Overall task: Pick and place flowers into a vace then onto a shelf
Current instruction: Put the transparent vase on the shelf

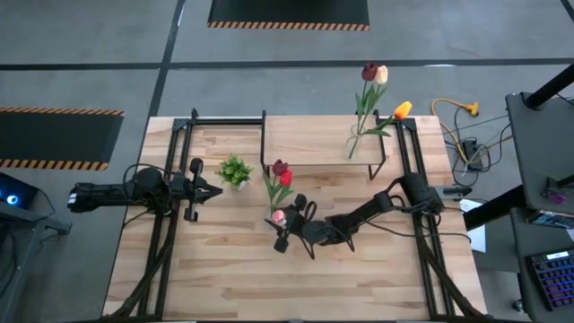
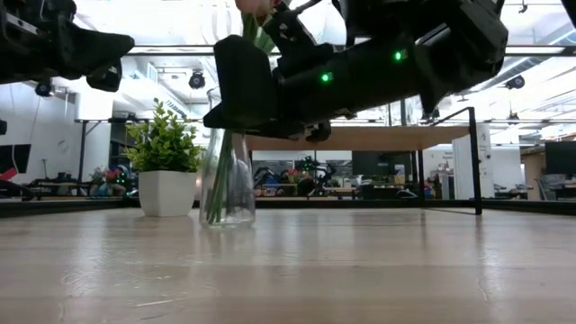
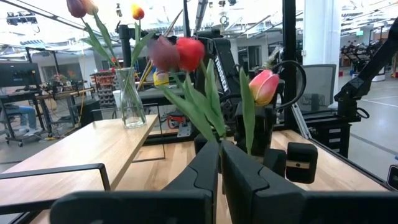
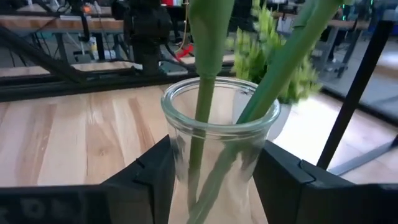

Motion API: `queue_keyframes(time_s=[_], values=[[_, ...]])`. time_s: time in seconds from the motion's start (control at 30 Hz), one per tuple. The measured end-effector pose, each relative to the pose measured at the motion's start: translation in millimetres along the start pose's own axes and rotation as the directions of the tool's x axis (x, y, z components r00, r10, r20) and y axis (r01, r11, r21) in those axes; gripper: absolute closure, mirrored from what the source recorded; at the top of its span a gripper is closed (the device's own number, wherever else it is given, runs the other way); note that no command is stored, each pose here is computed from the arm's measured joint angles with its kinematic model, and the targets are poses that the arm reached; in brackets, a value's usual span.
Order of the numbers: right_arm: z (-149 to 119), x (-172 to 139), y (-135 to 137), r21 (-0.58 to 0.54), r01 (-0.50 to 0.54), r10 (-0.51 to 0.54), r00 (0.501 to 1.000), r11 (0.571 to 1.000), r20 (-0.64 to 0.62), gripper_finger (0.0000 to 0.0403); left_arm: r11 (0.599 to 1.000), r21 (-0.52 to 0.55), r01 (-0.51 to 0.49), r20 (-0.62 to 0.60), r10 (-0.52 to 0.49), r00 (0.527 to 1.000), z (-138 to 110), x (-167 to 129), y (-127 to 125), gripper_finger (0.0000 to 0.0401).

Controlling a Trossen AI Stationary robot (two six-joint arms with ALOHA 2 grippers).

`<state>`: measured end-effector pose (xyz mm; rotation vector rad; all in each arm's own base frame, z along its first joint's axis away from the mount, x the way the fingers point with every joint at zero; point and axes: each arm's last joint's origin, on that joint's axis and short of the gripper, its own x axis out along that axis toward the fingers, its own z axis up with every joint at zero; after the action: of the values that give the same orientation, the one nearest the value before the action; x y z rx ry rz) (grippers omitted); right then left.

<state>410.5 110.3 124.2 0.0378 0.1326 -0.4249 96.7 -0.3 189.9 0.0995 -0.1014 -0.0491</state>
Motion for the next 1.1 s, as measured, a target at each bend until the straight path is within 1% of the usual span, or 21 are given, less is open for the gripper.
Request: queue_keyframes(time_s=[0.1,0.2,0.27,0.33,0.4,0.53,0.67,0.8,1.0,1.1], values=[[18.6,-4.8,-0.4,-0.03,-0.005,0.006,1.0,1.0,0.028,0.0239,1.0,0.0,0.0,0.0,0.0,1.0,0.0,0.0,0.0,0.0398],[53.2,-13.1,-3.2,-0.029,-0.007,0.009,0.995,1.0,0.097,0.0239,1.0,0.0,0.0,0.0,0.0,1.0,0.0,0.0,0.0,0.0398],[72.6,-17.0,-9.8,-0.033,0.014,-0.009,0.992,0.999,0.128,0.0239,1.0,0.0,0.0,-0.001,0.0,1.0,-0.2,0.0,0.0,0.0398],[89.5,-19.9,-19.1,-0.048,0.056,-0.049,0.989,0.997,0.136,0.0239,1.0,0.0,0.0,0.0,0.0,1.0,-0.1,0.0,0.0,0.0398],[105.7,-22.6,-30.6,-0.06,0.121,-0.112,0.984,0.991,0.141,0.0239,1.0,0.0,0.0,-0.001,0.0,1.0,-0.3,0.0,0.0,0.0398],[134.3,-26.0,-56.2,-0.031,0.197,-0.191,0.972,0.98,0.139,0.0239,1.0,0.0,0.0,-0.001,0.0,1.0,-0.3,0.0,0.0,0.0398],[143.7,-20.1,-80.7,-0.012,0.256,-0.253,0.961,0.967,0.115,0.0239,1.0,0.0,0.0,-0.001,0.0,1.0,-0.4,0.0,0.0,0.0398],[147.7,-8.4,-105.5,0.032,0.318,-0.32,0.94,0.947,0.118,0.0239,1.0,0.0,0.0,-0.001,0.0,1.0,-0.3,0.0,0.0,0.0398],[145.7,8.1,-136.5,0.118,0.327,-0.338,0.936,0.938,0.097,0.0239,1.0,0.0,0.0,-0.001,0.0,1.0,-0.4,0.0,0.0,0.0398],[146.3,11.2,-145.2,0.125,0.347,-0.359,0.928,0.93,0.097,0.0239,1.0,0.0,0.0,-0.001,0.0,1.0,-0.4,0.0,0.0,0.0398]])
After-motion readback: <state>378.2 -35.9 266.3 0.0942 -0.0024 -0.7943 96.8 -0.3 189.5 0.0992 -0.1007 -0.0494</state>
